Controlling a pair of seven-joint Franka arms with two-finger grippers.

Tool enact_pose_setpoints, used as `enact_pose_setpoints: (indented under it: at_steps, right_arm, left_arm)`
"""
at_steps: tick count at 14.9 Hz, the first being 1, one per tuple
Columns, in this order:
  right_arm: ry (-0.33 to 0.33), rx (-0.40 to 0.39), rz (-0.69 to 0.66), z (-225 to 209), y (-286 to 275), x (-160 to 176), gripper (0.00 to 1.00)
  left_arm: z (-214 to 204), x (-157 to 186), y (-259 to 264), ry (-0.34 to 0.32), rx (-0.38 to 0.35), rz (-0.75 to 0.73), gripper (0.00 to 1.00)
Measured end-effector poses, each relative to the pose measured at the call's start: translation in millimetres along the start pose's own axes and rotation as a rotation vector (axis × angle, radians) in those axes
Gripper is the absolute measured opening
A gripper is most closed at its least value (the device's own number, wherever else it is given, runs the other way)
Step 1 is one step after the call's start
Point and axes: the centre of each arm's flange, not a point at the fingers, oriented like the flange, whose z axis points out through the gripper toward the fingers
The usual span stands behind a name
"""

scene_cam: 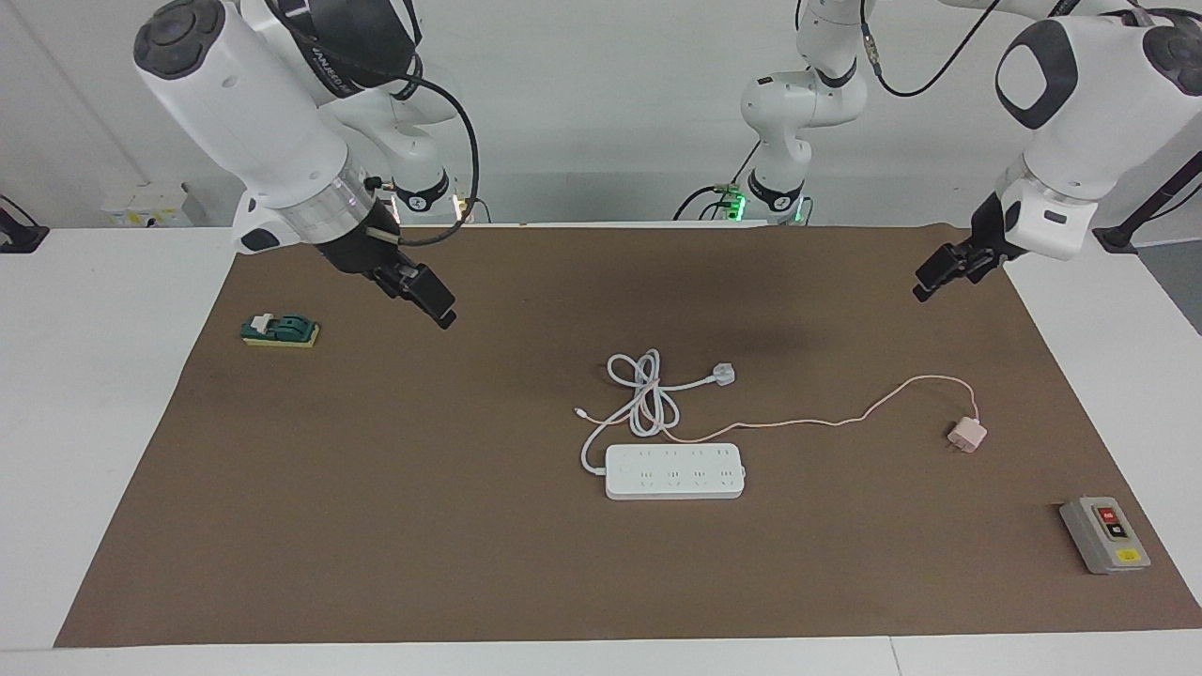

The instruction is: Unplug charger and place it aside

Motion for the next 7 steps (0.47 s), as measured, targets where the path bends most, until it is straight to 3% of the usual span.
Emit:
enact_pose_setpoints:
  at_steps: [7]
  right_arm:
    - [0.065,-0.147,-0.471,-29.4,61.0,-3.6,1.0]
  left_arm:
    - [-2.1,3.8,-11.6,0.018,0.011,0.168,1.0]
